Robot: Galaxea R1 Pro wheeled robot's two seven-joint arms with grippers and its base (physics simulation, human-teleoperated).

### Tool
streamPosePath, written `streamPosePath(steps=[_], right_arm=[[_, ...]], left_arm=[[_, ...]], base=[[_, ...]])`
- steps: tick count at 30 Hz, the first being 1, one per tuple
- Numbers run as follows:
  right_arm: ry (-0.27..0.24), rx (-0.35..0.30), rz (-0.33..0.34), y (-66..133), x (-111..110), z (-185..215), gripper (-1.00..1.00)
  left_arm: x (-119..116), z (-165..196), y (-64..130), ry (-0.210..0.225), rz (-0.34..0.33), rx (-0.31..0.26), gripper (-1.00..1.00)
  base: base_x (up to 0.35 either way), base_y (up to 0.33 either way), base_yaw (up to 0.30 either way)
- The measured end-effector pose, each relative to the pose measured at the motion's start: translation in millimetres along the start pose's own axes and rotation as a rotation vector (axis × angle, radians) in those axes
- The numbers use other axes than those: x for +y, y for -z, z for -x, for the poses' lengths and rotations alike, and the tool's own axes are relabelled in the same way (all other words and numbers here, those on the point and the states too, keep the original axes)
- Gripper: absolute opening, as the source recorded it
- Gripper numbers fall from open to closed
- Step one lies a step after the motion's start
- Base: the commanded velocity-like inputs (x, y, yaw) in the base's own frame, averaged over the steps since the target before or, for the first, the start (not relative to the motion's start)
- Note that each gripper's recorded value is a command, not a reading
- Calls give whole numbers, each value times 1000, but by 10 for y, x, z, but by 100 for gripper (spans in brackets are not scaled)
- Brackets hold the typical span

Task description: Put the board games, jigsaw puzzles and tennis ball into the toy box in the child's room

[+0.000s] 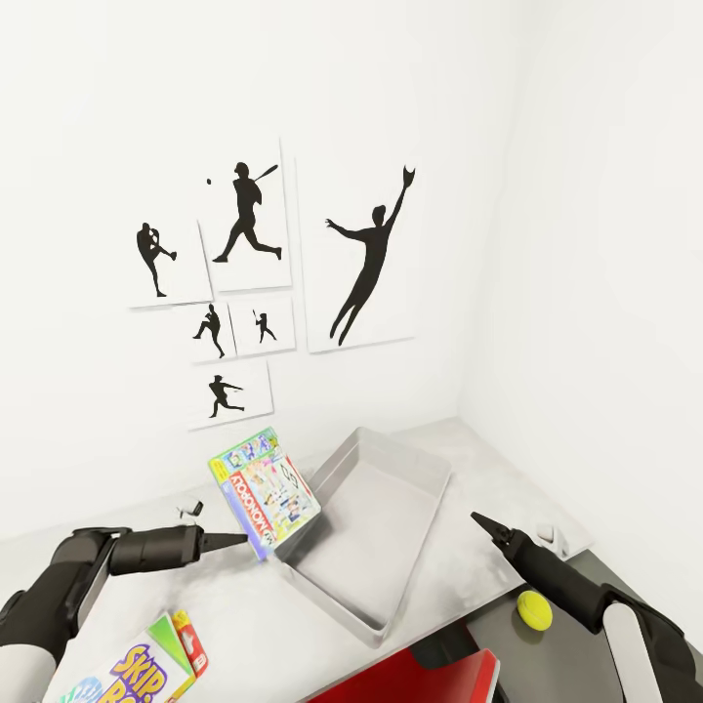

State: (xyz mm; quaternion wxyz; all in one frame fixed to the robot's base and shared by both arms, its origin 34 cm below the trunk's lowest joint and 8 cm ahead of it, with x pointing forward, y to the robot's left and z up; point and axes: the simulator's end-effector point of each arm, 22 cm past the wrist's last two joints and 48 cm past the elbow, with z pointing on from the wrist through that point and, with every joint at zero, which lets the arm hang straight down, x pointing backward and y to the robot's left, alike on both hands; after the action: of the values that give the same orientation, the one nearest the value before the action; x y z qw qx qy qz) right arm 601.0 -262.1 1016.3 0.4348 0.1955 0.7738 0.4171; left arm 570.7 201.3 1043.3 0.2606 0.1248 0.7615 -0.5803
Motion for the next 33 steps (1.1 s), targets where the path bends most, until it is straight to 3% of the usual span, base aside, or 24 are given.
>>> streamPosePath(steps=[8,21,33], right_arm=[[0,0,0,0,1,0,100],[-1,1,-3,-1,-11,-4,100],[-3,0,2,3,0,1,100]], left_arm=[[-149,89,-98,11,-21,-2,-100],[-417,141,-420,81,-94,-4,-100],[-766,87,-964,138,-217,-1,-100]], base=[[0,0,0],[0,0,0],[0,0,0]])
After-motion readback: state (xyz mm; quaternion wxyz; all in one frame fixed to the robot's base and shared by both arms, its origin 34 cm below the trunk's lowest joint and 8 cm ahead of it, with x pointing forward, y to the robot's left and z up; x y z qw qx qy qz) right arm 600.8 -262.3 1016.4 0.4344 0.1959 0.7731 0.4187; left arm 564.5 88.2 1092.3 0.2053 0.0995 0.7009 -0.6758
